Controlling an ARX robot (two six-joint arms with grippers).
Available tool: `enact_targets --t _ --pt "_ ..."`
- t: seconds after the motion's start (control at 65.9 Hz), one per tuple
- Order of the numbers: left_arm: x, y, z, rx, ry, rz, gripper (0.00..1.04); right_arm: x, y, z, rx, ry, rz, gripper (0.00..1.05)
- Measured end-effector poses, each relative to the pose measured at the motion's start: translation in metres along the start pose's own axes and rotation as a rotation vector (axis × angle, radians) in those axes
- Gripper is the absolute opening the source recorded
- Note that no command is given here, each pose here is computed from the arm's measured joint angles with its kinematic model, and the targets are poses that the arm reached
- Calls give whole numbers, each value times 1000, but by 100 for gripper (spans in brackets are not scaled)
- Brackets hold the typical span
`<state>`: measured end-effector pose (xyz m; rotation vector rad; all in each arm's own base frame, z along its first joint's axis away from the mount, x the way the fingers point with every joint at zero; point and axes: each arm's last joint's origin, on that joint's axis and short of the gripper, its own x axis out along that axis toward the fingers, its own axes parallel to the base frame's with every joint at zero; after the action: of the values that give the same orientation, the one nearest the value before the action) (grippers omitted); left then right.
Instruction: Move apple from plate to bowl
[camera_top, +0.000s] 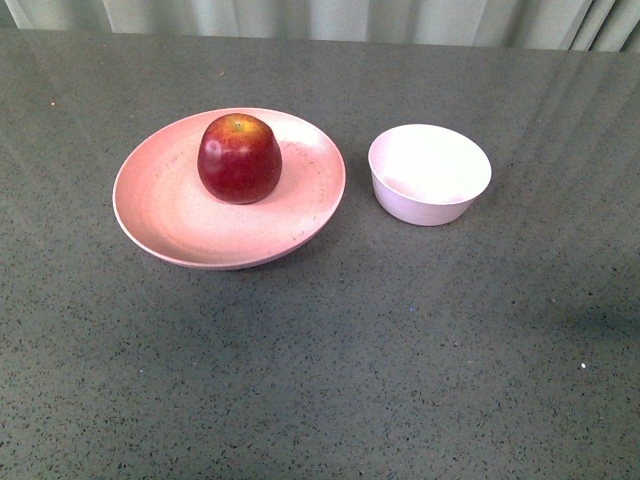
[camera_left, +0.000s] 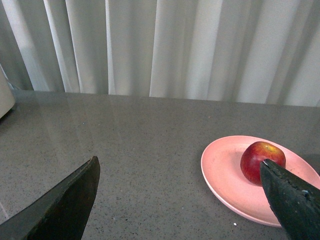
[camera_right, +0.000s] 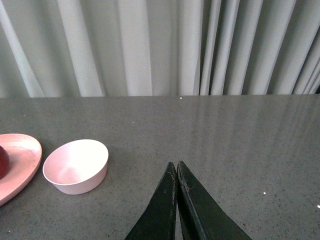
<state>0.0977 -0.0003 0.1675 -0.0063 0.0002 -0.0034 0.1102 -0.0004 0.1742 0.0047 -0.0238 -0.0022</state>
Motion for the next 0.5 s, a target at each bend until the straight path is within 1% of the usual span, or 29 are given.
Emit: enact_targets --t 0.137,0.197,0.289,0.501 --pt "0 0 0 0 0 0 96 -3 0 0 0 1 0 2" --pt "0 0 0 0 0 0 96 -9 0 -4 -1 35 1 2" --pt "0 0 0 0 0 0 96 -13 0 -3 -1 6 -2 2" --pt "0 0 0 0 0 0 96 -14 0 -3 -1 6 -2 2"
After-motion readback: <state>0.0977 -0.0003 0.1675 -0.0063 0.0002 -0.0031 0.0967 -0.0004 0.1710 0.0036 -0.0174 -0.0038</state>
